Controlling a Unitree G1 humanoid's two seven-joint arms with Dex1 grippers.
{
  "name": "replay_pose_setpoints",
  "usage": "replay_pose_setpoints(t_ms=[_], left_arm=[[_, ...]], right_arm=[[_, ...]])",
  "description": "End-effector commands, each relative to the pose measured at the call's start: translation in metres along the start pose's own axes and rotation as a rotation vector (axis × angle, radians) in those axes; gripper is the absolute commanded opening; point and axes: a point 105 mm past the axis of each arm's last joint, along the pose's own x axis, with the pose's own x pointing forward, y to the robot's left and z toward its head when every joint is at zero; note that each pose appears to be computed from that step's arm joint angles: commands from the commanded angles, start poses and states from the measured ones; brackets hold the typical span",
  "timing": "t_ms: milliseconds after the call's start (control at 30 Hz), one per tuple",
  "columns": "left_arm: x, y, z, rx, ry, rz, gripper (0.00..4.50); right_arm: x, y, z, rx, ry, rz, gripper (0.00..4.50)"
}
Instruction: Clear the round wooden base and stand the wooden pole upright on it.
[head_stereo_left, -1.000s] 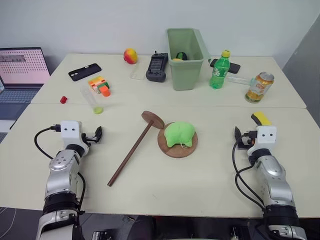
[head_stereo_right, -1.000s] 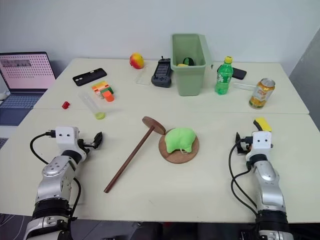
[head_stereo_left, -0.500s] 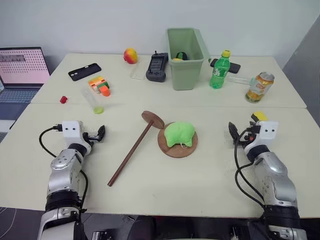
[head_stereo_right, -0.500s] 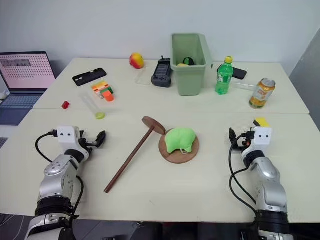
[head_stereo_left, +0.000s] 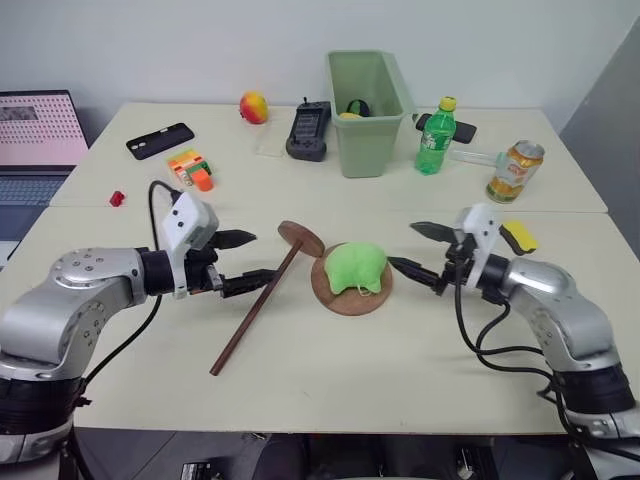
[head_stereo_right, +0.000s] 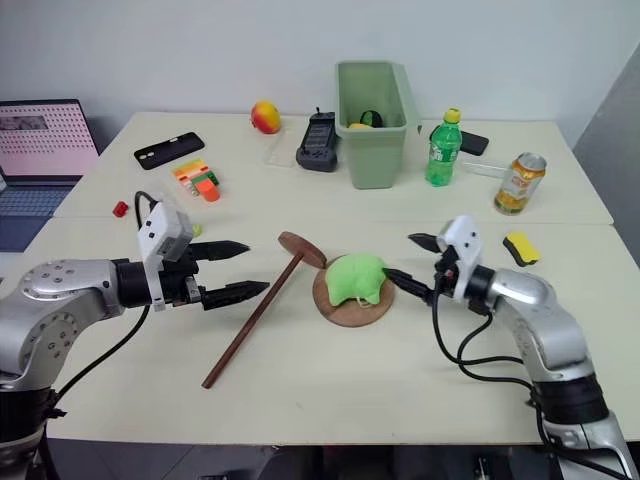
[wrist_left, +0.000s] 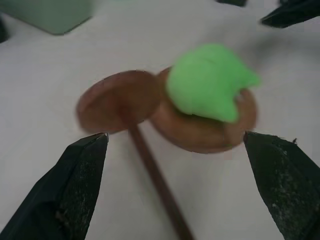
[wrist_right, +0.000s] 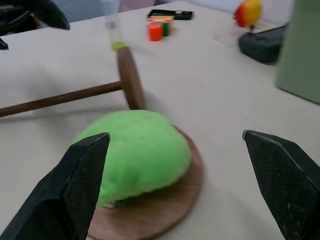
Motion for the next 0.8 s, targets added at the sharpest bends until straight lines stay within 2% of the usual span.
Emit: replay_pose_setpoints(t_ms=[33,267,367,667,800], left_arm=[[0.006,-0.014,0.011,0.058,0.002,-0.065,4.5],[0.006,-0.013,0.006,0.05,0.002,-0.044,4.5],[0.007,-0.013,0.005,0.051,-0.003,-0.042,4.5],[0.012,-0.011,0.01,0.056,-0.037,-0.031,4.5],[0.013,-0.012,0.013,0.051,-0.051,-0.039,4.5]], right_arm=[[0.019,0.008,-0.004,-0.02,0.027,0.079,4.47],[0.03,0.009,-0.026,-0.092,0.109,0.097,4.47],[0.029,0.006,-0.028,-0.093,0.109,0.09,3.95],[0.027,0.0,-0.013,-0.118,0.057,0.048,1.63],[0.019,-0.011,0.003,-0.091,0.002,-0.022,1.63]])
